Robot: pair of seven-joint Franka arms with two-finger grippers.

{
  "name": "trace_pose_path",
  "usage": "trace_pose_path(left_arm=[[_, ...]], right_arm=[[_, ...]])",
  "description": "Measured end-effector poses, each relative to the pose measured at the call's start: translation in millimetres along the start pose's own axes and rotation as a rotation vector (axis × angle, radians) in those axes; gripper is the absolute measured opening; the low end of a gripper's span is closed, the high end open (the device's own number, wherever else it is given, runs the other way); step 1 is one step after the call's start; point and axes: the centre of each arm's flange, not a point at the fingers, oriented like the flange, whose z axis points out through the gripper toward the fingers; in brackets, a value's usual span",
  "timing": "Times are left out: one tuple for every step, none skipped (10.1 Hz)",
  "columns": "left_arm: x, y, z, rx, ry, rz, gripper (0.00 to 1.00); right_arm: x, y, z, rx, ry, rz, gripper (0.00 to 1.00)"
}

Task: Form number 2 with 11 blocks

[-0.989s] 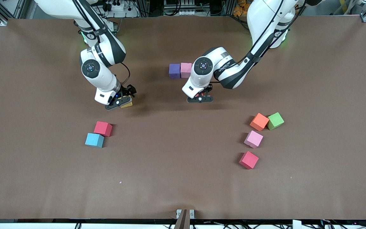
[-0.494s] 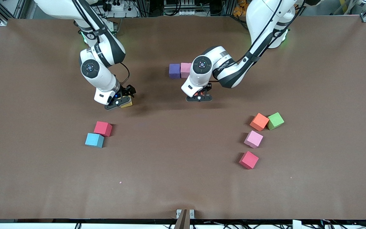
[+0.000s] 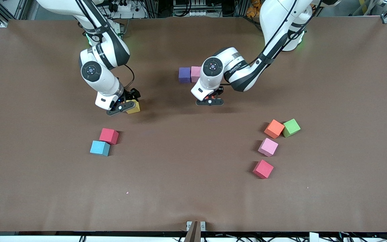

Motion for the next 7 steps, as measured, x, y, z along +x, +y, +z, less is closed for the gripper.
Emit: trace_pose_path(left_arm=[[-1, 0, 1, 0.003, 0.001, 0.004, 0.63], [-4, -2, 6, 0.011, -0.006, 0.006, 0.73], [-4, -3, 7, 0.013, -0.008, 0.006, 0.90], [-2, -3, 2, 0.005, 0.003, 0.003, 1.00], [3, -3, -12, -0.008, 0.026, -0.001, 1.00], [9, -4, -32, -0.022, 0.058, -0.010, 1.00], [15, -8, -53, -0.033, 0.090, -0.020, 1.00]], right_arm=[[0, 0, 1, 0.000, 0.001, 0.000, 1.00], [-1, 0, 2, 0.000, 0.003, 0.000, 1.00], [-2, 0, 4, 0.001, 0.006, 0.000, 1.00], [-2, 0, 9, 0.004, 0.012, 0.001, 1.00], [-3, 0, 15, 0.008, 0.013, 0.002, 1.00], [-2, 0, 21, 0.012, 0.015, 0.003, 1.00], [-2, 0, 26, 0.017, 0.019, 0.004, 1.00]])
